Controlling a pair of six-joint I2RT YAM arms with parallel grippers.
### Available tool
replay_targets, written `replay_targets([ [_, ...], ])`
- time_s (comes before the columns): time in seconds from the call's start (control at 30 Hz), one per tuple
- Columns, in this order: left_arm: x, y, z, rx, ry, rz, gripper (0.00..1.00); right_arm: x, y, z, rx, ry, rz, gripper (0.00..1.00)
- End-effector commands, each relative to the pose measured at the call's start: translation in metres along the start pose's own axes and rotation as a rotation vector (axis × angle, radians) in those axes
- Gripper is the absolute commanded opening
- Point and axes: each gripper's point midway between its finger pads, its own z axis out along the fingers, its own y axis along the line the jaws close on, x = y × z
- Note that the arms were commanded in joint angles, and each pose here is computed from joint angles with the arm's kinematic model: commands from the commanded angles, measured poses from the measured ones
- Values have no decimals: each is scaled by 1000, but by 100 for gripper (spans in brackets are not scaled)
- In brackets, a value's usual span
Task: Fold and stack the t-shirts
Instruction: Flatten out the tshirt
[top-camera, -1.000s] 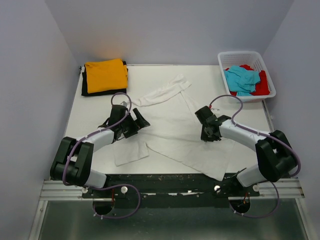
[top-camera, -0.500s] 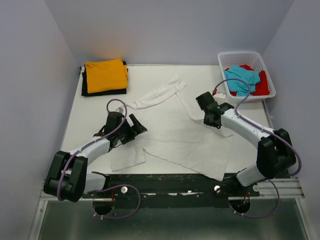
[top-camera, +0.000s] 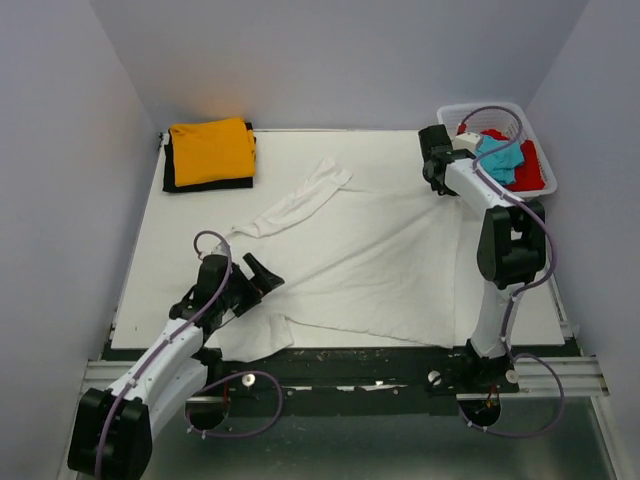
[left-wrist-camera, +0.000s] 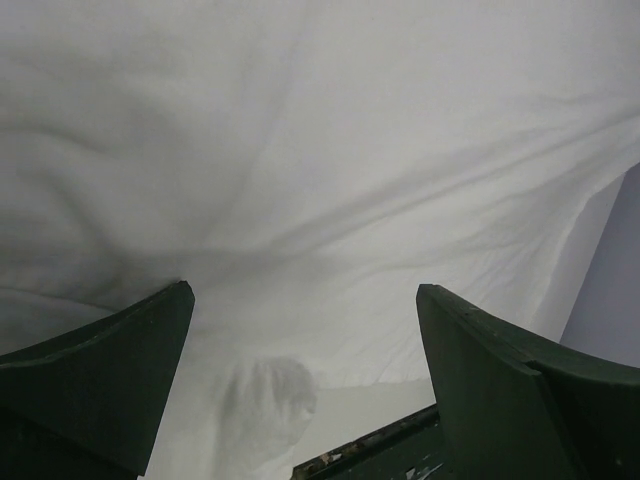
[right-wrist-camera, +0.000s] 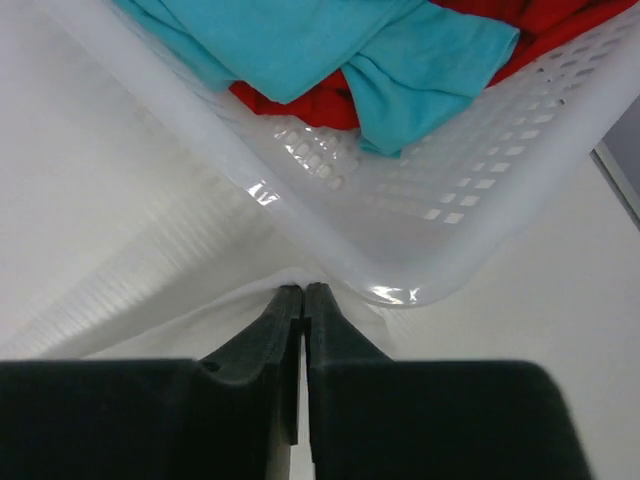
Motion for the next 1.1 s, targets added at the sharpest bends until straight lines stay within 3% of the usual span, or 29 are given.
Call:
replay_targets([
  [0.0, 16, 47, -16, -206, 15, -23, 99, -36, -7, -7, 75, -96, 25, 16],
  [0.07, 15, 39, -20, -172, 9, -23, 99, -36, -3, -11, 36, -87, 36, 59],
  [0.1, 14, 32, -21, -141, 4, -9, 98, -37, 1, -15, -6, -80, 31, 74],
  [0.23, -4, -6, -34, -41, -39, 68, 98, -25, 20, -39, -248, -51, 25, 85],
  [0.3, -14, -25, -41, -5, -53, 110, 99, -18, 32, -58, -403, -34, -3, 99],
  [0.53, -49, -106, -40, 150, -82, 235, 99, 29, 72, -153, -921, 34, -66, 100],
  [0.63, -61, -139, -19, 162, -19, 297, 98, 68, 77, -174, -1018, 96, -42, 100],
  [0.8, -82, -192, 41, 156, 62, 440, 99, 150, 77, -177, -1092, 268, -1, 100],
  [0.87, -94, -212, 66, 142, 83, 611, 99, 175, 71, -166, -1061, 320, -4, 100],
  [1.0, -111, -226, 124, 98, 214, 853, 98, 203, 57, -147, -974, 357, -35, 100],
  [1.07, -97, -238, 140, 206, 336, 887, 98, 209, 50, -137, -927, 351, -41, 100],
])
